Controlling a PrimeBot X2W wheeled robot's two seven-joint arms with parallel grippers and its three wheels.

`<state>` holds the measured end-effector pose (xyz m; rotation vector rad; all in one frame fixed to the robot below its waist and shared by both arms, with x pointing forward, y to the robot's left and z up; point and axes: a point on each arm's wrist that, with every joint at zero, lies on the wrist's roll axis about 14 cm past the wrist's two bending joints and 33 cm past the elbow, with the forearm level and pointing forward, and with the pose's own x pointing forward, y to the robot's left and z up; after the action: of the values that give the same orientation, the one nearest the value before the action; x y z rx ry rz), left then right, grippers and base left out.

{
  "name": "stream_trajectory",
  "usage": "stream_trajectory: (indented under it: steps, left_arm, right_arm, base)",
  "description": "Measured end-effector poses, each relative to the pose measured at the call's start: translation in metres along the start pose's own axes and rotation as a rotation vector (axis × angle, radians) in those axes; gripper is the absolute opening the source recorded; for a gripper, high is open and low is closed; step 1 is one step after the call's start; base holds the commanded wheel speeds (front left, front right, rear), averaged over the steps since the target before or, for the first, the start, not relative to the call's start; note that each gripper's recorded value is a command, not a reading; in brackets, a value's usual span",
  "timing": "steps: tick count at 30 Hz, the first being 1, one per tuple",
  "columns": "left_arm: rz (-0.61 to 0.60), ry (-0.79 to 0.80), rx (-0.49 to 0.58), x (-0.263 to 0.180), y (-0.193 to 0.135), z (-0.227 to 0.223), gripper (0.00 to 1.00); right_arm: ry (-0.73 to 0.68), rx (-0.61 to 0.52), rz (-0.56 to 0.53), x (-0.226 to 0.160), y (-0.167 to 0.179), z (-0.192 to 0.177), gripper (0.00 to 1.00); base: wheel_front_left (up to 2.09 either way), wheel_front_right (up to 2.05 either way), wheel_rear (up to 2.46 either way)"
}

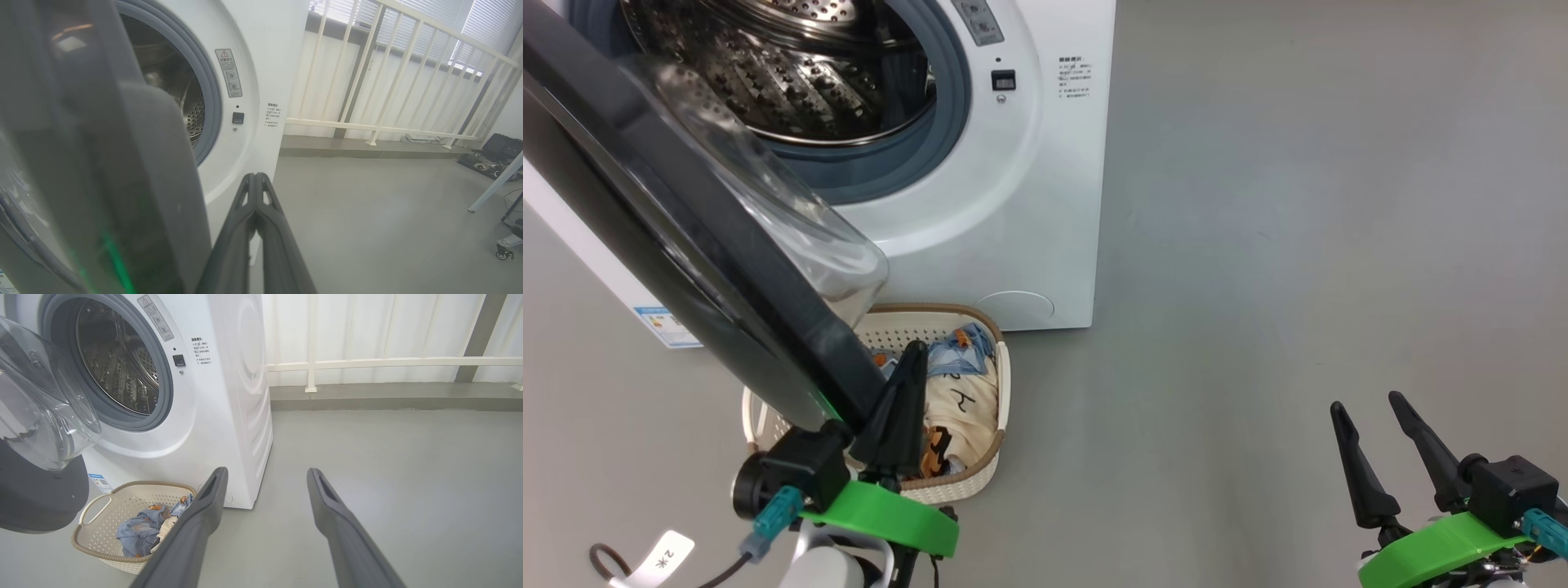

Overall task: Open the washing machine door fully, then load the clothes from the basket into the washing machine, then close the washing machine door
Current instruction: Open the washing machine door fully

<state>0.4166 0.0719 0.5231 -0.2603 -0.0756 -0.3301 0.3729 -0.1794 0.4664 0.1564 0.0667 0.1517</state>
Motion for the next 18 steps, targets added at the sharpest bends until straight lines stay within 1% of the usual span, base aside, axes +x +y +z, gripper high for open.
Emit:
stream_trajectory:
  steps: [7, 18]
  left_arm:
    - [0.037, 0.015, -0.002, -0.002, 0.012, -0.005, 0.0]
    - [0.077, -0.002, -0.016, -0.009, 0.02, 0.0, 0.0]
  right_arm:
    - [0.001, 0.0, 0.005, 0.002, 0.001, 0.0, 1.0]
    - [-0.011, -0.001, 0.021, 0.006, 0.006, 0.004, 1.0]
  base:
    - [0.0, 0.0, 0.0]
    - [0.0, 0.0, 0.0]
